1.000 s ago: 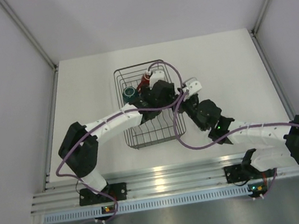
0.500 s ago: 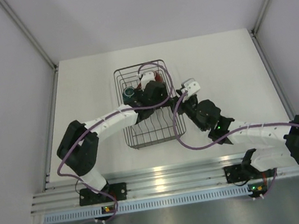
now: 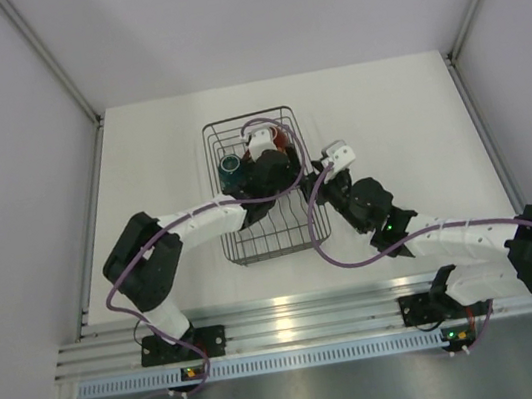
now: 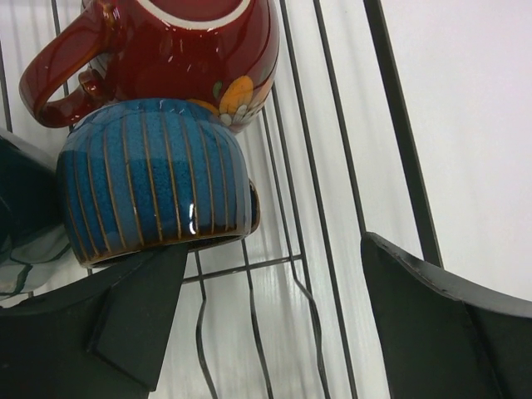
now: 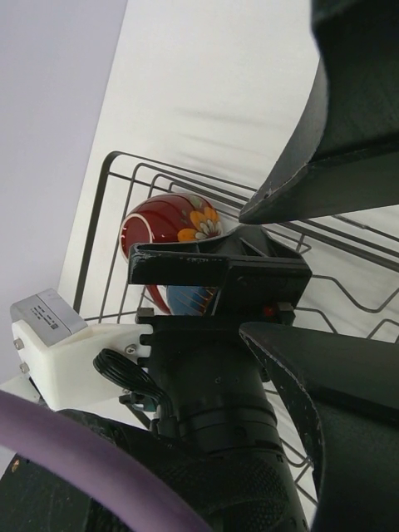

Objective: Load the cups into the dish rack

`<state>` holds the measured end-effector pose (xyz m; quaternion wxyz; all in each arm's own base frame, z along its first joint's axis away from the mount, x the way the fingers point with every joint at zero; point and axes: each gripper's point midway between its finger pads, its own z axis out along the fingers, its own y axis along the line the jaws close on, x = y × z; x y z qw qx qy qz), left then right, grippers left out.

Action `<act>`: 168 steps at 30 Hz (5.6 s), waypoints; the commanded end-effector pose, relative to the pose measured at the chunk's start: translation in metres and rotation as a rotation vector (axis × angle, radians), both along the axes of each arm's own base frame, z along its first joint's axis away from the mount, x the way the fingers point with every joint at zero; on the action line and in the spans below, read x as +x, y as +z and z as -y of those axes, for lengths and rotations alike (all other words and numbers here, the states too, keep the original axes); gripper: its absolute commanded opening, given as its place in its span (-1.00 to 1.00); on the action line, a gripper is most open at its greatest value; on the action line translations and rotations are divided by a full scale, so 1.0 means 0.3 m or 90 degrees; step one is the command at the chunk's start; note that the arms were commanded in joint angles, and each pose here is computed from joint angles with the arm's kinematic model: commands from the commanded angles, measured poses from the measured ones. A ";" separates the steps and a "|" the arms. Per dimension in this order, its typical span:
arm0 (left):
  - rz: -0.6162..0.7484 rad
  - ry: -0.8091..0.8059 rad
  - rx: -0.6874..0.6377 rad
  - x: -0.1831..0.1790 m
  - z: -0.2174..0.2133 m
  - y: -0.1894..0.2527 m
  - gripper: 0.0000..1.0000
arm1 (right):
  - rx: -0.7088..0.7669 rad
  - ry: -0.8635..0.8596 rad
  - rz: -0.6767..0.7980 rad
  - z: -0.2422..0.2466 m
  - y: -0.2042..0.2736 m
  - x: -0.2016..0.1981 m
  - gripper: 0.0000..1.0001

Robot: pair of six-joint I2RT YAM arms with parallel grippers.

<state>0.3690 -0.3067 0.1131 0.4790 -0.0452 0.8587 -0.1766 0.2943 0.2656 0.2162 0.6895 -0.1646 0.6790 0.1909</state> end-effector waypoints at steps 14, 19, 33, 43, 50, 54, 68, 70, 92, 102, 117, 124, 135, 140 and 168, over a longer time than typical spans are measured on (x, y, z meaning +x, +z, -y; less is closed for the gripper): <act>0.088 0.091 0.026 0.115 -0.020 0.008 -0.06 | 0.018 0.002 0.016 0.021 0.018 0.001 -0.02; 0.093 0.090 0.027 0.110 -0.028 0.025 -0.79 | 0.017 0.002 0.014 0.023 0.015 0.003 -0.02; 0.152 0.051 -0.007 -0.013 -0.065 0.218 -1.00 | 0.018 0.005 0.014 0.029 0.057 -0.005 -0.01; 0.256 -0.049 -0.105 -0.131 -0.061 0.543 -1.00 | 0.021 0.022 0.022 0.032 0.169 -0.018 0.01; 0.372 -0.226 -0.245 -0.296 -0.007 0.811 -1.00 | 0.102 0.107 0.043 0.042 0.358 -0.039 0.04; 0.459 -0.402 -0.351 -0.443 0.011 0.941 -1.00 | 0.165 0.177 0.050 0.064 0.467 -0.072 0.04; 0.651 -0.392 -0.469 -0.436 -0.176 0.984 -1.00 | 0.443 0.463 -0.082 0.067 0.559 -0.215 0.07; 0.658 -0.383 -0.481 -0.423 -0.178 0.992 -1.00 | 0.491 0.499 -0.090 0.056 0.553 -0.214 0.04; 0.644 -0.377 -0.493 -0.358 -0.136 0.986 -1.00 | 0.596 0.573 -0.140 0.019 0.492 -0.156 -0.05; 0.631 -0.376 -0.502 -0.350 -0.117 0.974 -1.00 | 0.589 0.585 -0.139 0.000 0.500 -0.133 -0.22; 0.625 -0.376 -0.509 -0.352 -0.112 0.969 -1.00 | 0.569 0.585 -0.175 -0.063 0.468 -0.077 -0.80; 0.611 -0.370 -0.504 -0.336 -0.105 0.940 -1.00 | 0.492 0.485 -0.204 -0.083 0.384 -0.021 -1.00; 0.579 -0.317 -0.480 -0.314 -0.140 0.835 -0.45 | 0.450 0.332 -0.177 -0.028 0.341 0.072 -1.00; 0.571 -0.299 -0.469 -0.313 -0.157 0.801 0.11 | 0.461 0.331 -0.164 -0.027 0.348 0.086 -1.00; 0.369 -0.249 -0.318 -0.296 -0.192 0.426 0.34 | 0.262 0.234 -0.146 -0.026 0.239 0.205 -1.00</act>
